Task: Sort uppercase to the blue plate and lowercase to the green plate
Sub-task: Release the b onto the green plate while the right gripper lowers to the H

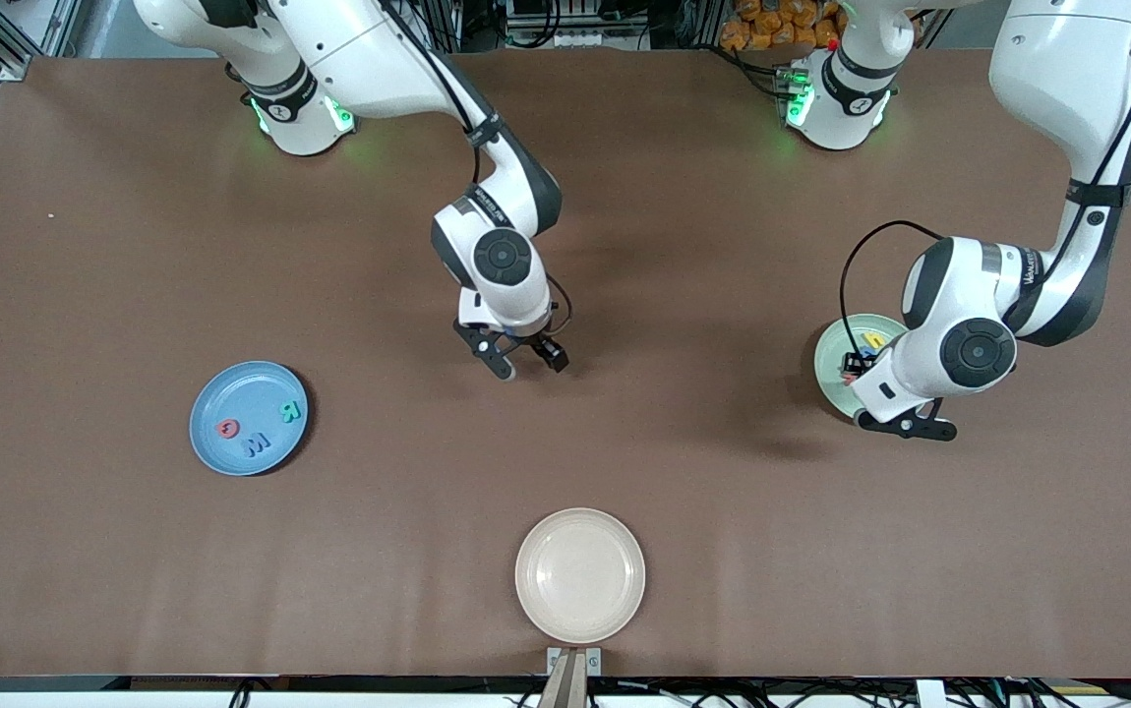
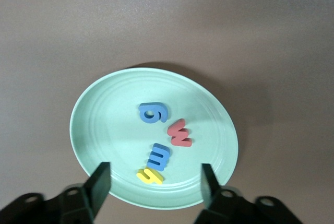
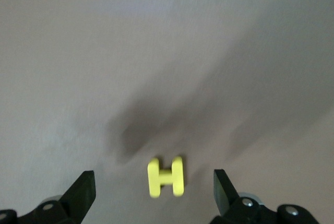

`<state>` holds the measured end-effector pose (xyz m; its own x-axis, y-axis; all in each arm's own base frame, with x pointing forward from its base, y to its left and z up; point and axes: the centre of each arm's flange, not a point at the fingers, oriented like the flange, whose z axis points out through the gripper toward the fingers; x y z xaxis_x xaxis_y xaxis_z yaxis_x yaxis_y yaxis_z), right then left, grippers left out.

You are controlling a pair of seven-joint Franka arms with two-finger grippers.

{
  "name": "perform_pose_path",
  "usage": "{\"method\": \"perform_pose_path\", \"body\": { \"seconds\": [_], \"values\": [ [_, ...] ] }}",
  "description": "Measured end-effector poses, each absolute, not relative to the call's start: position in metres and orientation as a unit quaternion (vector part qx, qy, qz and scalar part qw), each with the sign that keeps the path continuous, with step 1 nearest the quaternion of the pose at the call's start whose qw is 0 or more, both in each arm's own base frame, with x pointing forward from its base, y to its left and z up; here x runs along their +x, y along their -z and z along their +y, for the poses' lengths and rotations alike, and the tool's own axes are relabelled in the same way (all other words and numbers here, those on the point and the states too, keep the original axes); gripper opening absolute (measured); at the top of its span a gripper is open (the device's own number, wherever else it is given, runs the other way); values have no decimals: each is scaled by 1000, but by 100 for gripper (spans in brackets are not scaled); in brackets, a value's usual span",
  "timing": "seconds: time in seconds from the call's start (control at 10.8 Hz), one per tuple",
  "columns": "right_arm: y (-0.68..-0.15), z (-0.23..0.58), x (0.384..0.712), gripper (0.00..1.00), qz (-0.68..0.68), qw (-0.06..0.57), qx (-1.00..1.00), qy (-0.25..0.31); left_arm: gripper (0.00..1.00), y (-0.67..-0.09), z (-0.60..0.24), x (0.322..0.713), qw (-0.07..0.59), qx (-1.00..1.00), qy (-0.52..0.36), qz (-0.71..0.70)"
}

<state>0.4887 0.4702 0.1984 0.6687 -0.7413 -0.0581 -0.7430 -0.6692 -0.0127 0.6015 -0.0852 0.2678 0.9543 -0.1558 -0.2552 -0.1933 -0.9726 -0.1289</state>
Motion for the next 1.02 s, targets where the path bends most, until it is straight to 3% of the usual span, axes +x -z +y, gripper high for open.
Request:
{"method": "perform_pose_path", "body": {
  "seconds": [0.09,0.19,0.65,0.74,1.02],
  "values": [
    [-195,474,483,100,405,18,-914,-23,97,-275,-85,604,77,-986,-118,88],
    [-190,477,478,100,404,16,-915,-23,100,-288,-85,608,78,-987,-109,86],
    [-170,477,476,98,406,19,-913,-17,100,-444,-95,617,97,-990,-66,76],
    [-171,477,477,88,406,20,-913,-17,100,-482,-100,613,98,-991,-53,75],
    [-179,480,478,41,405,26,-914,-15,100,-576,-109,590,79,-995,4,67]
  ]
}}
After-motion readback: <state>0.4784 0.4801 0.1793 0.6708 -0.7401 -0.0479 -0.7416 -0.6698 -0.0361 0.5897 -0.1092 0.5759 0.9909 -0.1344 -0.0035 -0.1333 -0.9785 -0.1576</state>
